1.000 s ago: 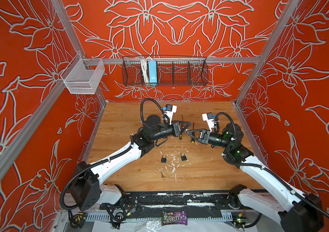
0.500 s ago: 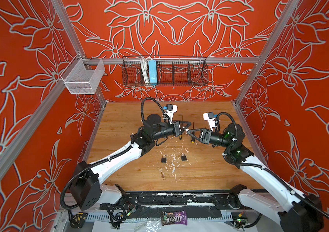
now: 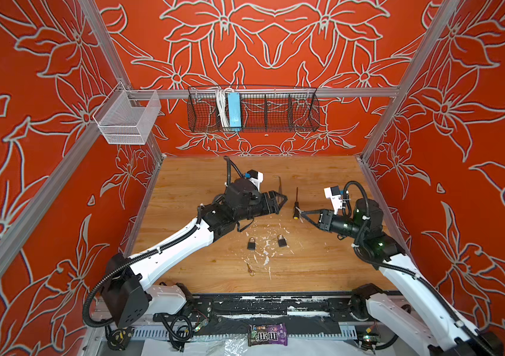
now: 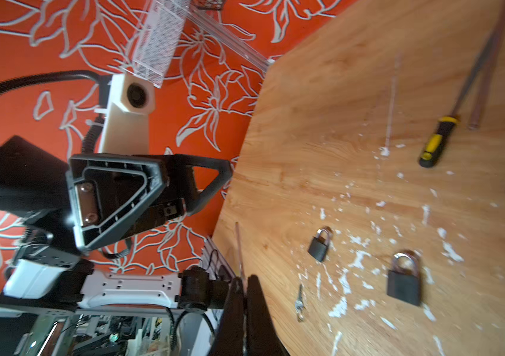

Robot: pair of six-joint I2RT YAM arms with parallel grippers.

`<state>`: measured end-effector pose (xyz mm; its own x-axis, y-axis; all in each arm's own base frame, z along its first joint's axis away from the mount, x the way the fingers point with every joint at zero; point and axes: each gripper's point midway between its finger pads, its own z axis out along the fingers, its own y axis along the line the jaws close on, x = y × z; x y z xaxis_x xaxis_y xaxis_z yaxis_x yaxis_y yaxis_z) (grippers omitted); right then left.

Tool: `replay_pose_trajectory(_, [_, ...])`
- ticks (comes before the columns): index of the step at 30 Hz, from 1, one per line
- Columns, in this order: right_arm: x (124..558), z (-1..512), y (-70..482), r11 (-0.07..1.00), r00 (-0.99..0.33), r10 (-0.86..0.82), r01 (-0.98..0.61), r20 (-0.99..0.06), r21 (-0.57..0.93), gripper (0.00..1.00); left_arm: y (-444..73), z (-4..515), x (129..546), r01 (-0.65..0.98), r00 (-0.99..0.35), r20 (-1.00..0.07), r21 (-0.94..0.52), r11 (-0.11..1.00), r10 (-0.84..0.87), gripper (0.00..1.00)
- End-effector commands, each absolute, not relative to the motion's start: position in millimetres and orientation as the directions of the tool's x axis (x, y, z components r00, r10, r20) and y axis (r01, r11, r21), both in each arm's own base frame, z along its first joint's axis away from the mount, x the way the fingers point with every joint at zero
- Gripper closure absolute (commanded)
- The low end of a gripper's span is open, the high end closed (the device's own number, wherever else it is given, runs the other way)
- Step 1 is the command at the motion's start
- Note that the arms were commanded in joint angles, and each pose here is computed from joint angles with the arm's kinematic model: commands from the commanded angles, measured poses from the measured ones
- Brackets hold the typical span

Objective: Unlock with the key
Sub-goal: 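Lower the left gripper over the nearer small padlock while the right gripper holds the key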

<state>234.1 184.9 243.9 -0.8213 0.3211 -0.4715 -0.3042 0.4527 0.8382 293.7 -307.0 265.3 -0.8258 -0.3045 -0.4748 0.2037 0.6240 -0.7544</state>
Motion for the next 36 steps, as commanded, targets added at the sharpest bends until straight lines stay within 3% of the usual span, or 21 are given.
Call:
replay_pose_trajectory(1, [221, 188, 164, 0.594, -0.867, 0.311, -0.143, -0.390, 0.791, 1.00, -290, 217, 278, 0.025, -0.879, -0.385, -0.629, 0.777, -0.283, 0.20])
replay_pose_trajectory(6, [213, 153, 153, 0.651, -0.887, 0.325, -0.040, -0.327, 0.758, 1.00, -292, 176, 266, -0.060, -0.923, -0.304, -0.493, 0.868, -0.237, 0.18])
replay_pose_trajectory(16, [209, 118, 141, 0.716, -0.903, 0.335, 0.060, -0.267, 0.695, 1.00, -328, 116, 265, -0.129, -0.959, -0.192, -0.356, 0.926, -0.207, 0.19])
replay_pose_trajectory(25, [213, 115, 136, 0.734, -0.894, 0.338, 0.056, -0.292, 0.677, 1.00, -337, 77, 275, -0.151, -0.961, -0.211, -0.133, 0.980, -0.177, 0.19])
replay_pose_trajectory(36, [216, 110, 131, 0.715, -0.893, 0.361, 0.080, -0.269, 0.695, 1.00, -346, 43, 276, -0.145, -0.972, -0.183, -0.017, 0.989, -0.145, 0.19])
